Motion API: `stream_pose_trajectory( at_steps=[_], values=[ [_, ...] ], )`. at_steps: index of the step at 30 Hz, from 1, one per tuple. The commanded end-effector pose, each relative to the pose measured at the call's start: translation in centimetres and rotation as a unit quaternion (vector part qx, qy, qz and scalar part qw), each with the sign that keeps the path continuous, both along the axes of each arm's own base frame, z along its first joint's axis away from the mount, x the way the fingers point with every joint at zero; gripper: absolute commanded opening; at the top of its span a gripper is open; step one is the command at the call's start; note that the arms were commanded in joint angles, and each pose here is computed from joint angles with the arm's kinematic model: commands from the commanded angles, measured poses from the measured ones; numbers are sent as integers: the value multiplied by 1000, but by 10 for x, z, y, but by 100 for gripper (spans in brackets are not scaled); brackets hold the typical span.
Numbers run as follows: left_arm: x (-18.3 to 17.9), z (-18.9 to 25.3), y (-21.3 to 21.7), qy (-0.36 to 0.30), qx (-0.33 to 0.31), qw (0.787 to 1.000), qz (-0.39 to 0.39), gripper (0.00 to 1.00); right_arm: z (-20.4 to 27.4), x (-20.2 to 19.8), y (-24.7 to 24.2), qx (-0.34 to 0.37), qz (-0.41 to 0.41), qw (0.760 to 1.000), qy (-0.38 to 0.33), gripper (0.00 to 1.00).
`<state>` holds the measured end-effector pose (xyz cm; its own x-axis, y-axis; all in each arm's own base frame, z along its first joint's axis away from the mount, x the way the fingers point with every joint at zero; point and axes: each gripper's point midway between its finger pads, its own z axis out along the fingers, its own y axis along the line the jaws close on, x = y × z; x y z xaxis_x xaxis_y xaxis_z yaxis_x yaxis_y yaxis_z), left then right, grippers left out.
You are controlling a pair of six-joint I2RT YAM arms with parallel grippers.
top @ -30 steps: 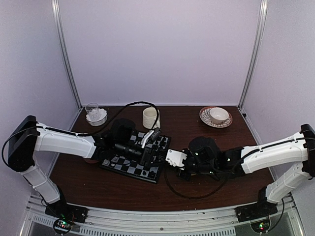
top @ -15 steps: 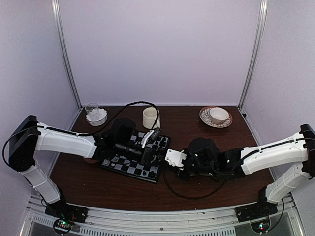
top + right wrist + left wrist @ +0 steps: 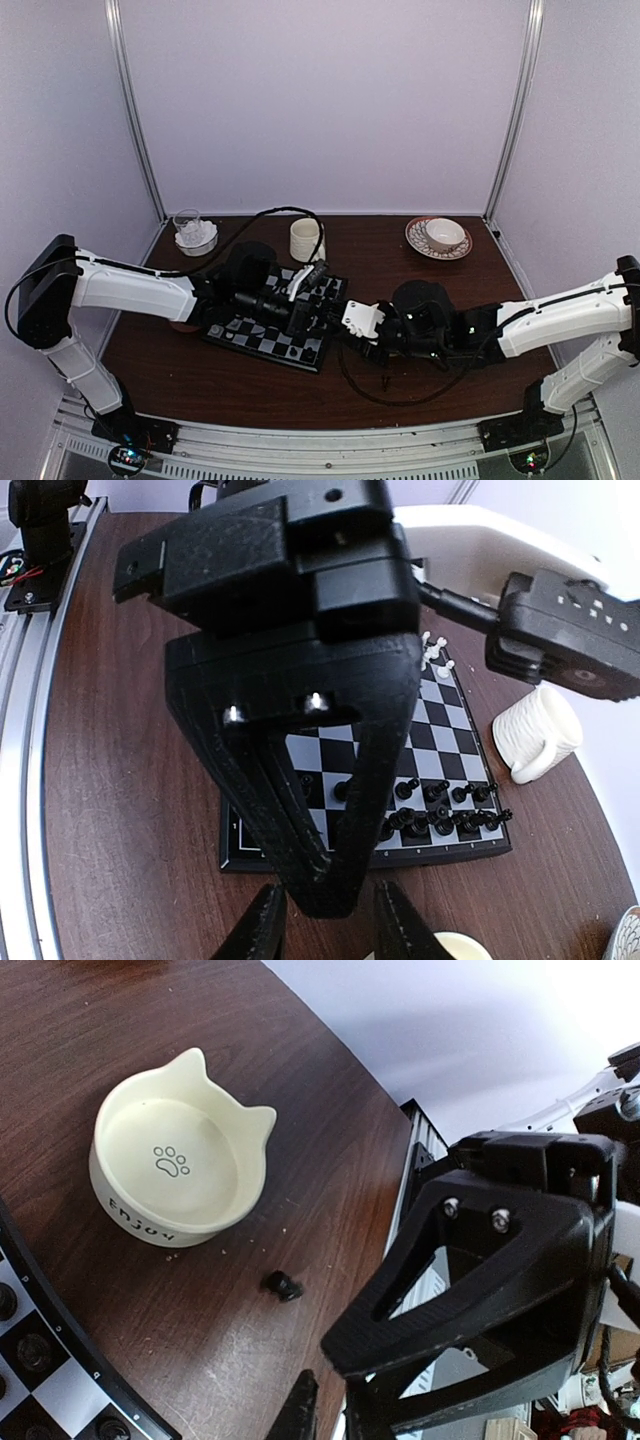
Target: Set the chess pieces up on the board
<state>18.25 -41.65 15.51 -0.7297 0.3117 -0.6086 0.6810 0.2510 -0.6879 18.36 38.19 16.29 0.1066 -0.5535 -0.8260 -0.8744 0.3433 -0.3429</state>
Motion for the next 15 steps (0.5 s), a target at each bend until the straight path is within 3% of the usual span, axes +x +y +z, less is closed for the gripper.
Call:
stream_pose_trajectory(
  at_steps=[1, 7, 10, 15],
  values=[
    [2, 19, -4, -33, -20, 999, -3, 13, 22, 2, -16, 40, -29, 999, -16, 33],
    [8, 27, 9, -72, -8, 997, 26, 17, 51, 9, -47, 98, -86, 991, 8, 38],
    [14, 33, 21, -102, 6, 993, 52, 20, 58, 13, -70, 120, -148, 980, 56, 44],
    [13, 51, 34, -148, -2, 986, 72, 25, 61, 13, -142, 198, -302, 920, 150, 50]
  ],
)
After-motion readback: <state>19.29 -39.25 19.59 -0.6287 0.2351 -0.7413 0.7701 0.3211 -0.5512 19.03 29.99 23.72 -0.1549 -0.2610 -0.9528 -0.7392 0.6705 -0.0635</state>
